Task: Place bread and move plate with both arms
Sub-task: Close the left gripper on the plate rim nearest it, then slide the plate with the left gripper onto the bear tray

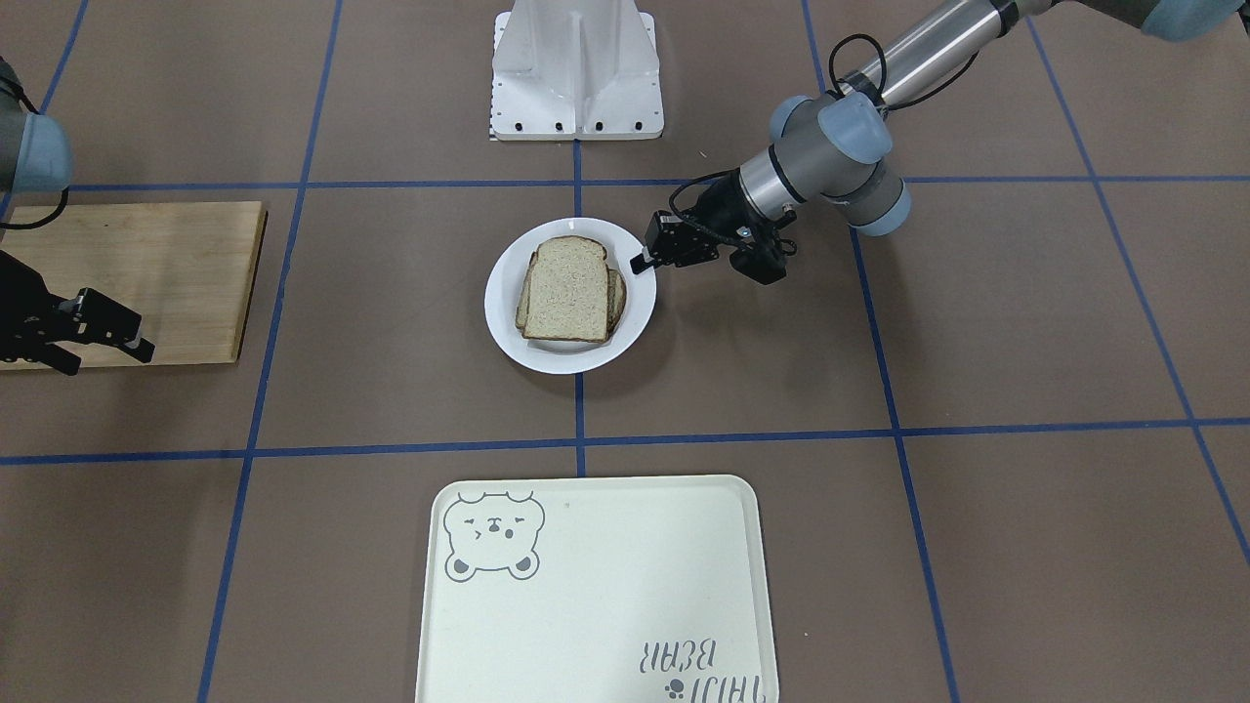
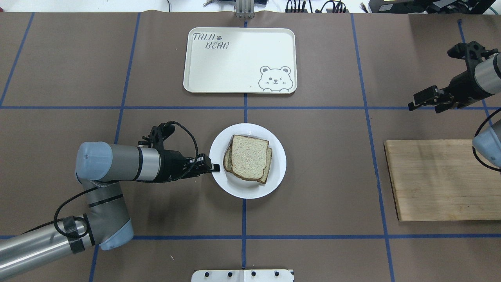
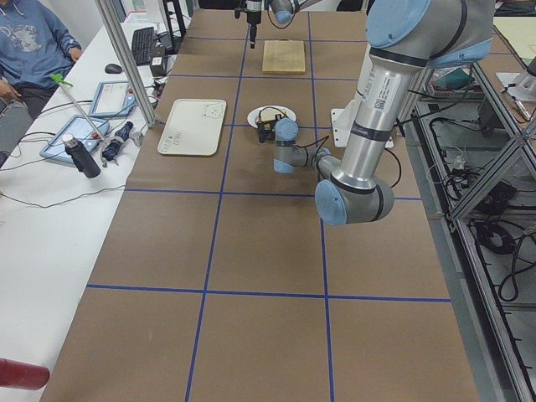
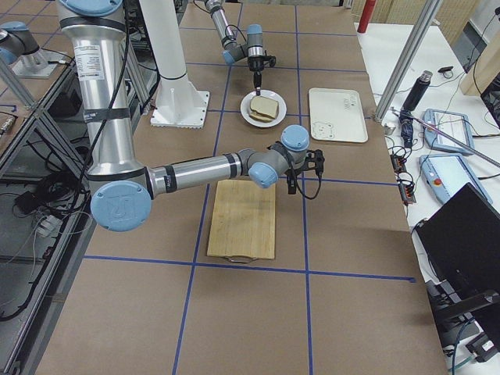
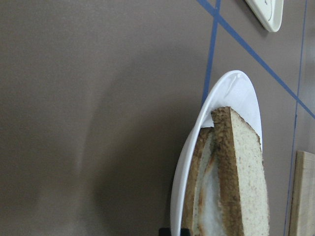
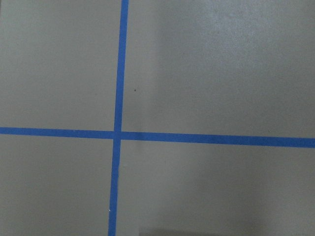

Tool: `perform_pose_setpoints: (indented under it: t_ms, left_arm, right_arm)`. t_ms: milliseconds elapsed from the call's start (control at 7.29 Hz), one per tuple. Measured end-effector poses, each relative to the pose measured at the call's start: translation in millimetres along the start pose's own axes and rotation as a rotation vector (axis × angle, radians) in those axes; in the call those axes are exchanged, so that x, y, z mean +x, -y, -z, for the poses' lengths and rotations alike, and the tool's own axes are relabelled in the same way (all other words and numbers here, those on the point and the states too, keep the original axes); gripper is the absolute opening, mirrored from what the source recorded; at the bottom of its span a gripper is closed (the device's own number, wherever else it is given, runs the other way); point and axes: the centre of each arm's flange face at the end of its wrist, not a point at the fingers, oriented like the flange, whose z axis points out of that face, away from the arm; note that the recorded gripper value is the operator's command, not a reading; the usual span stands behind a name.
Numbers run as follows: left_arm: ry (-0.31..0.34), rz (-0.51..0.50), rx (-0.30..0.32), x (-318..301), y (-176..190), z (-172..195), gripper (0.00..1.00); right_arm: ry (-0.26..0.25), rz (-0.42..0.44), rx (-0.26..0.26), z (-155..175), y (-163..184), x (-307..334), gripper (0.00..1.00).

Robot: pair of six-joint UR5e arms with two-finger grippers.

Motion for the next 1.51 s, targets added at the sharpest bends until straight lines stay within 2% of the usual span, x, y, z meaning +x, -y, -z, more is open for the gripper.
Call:
perform_pose_setpoints:
  t_ms: [275,686,1098,1510]
  left_arm:
    - [-0.046,0.005,0.013,3,1,5,0.00]
    - [-0.141,0.061,0.075,16,12,16,0.00]
    - [-0.225,0.168,0.201,40,47,25,0.00]
    - [-0.212,0.225,0.362,51,105,-22,0.00]
  right_arm:
    - [0.002,-0.001,0.002,2,1,1,1.00]
    - [0.005,-0.008,0.011,9,2,4,1.00]
    - [0.002,-0.018,0.011,10,1,10,1.00]
    - [-0.005,-0.031,0.012,13,-5,21,1.00]
